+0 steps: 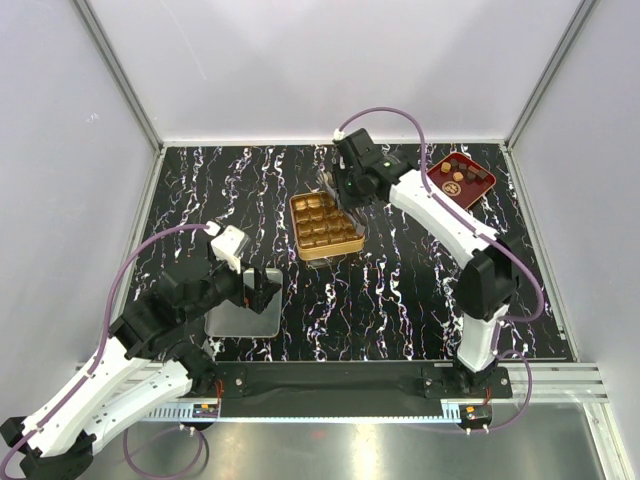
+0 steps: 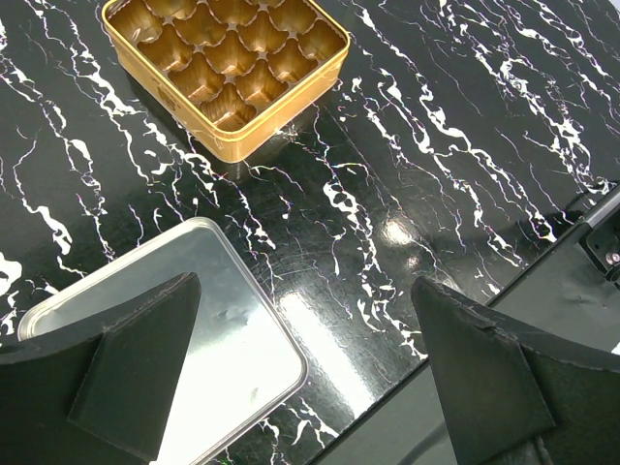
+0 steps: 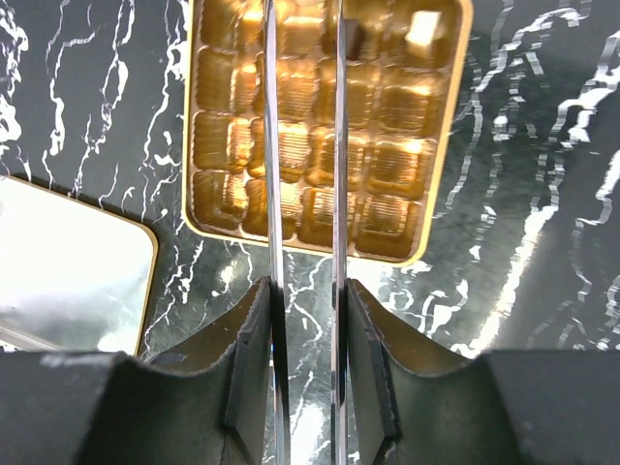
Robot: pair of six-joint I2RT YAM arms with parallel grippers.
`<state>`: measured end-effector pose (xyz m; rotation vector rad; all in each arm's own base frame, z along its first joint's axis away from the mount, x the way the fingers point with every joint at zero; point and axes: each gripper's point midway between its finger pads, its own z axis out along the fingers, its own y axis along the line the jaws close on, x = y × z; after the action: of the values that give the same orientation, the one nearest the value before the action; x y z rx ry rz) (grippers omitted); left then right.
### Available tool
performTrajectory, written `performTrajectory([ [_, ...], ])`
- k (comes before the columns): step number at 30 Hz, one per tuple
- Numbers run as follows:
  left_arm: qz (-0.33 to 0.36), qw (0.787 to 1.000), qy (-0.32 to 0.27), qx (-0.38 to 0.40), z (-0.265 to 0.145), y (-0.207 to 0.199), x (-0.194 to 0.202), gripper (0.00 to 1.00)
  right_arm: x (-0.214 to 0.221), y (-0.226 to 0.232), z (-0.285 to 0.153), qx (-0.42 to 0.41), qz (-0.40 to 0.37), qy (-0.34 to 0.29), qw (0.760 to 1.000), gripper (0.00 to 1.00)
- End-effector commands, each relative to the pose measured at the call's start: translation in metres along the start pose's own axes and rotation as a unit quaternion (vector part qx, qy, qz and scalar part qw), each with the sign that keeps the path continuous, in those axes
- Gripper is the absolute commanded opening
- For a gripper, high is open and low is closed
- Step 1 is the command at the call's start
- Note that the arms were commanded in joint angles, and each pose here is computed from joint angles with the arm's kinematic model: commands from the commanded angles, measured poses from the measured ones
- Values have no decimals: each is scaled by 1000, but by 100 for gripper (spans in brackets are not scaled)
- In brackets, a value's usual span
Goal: Pack the chocolate
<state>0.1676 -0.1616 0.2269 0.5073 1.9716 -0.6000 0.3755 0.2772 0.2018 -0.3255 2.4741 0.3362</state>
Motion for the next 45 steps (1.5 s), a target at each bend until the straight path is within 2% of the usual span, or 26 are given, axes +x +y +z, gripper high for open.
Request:
performTrajectory([
  [1,5,1000,-23,-2,-2,0,-10,99,-16,18,7,-10,2,-25,1000,33],
  [8,4,1000,-26,0,-4,0,-11,99,-5,31,28,-12,-12,-10,1000,34],
  [22,4,1000,-29,0,-5,0,-12,99,-3,22,56,22,-24,1,999,38],
  [45,4,1000,-28,0,-5,0,-11,99,-17,26,36,28,-34,-19,999,52],
])
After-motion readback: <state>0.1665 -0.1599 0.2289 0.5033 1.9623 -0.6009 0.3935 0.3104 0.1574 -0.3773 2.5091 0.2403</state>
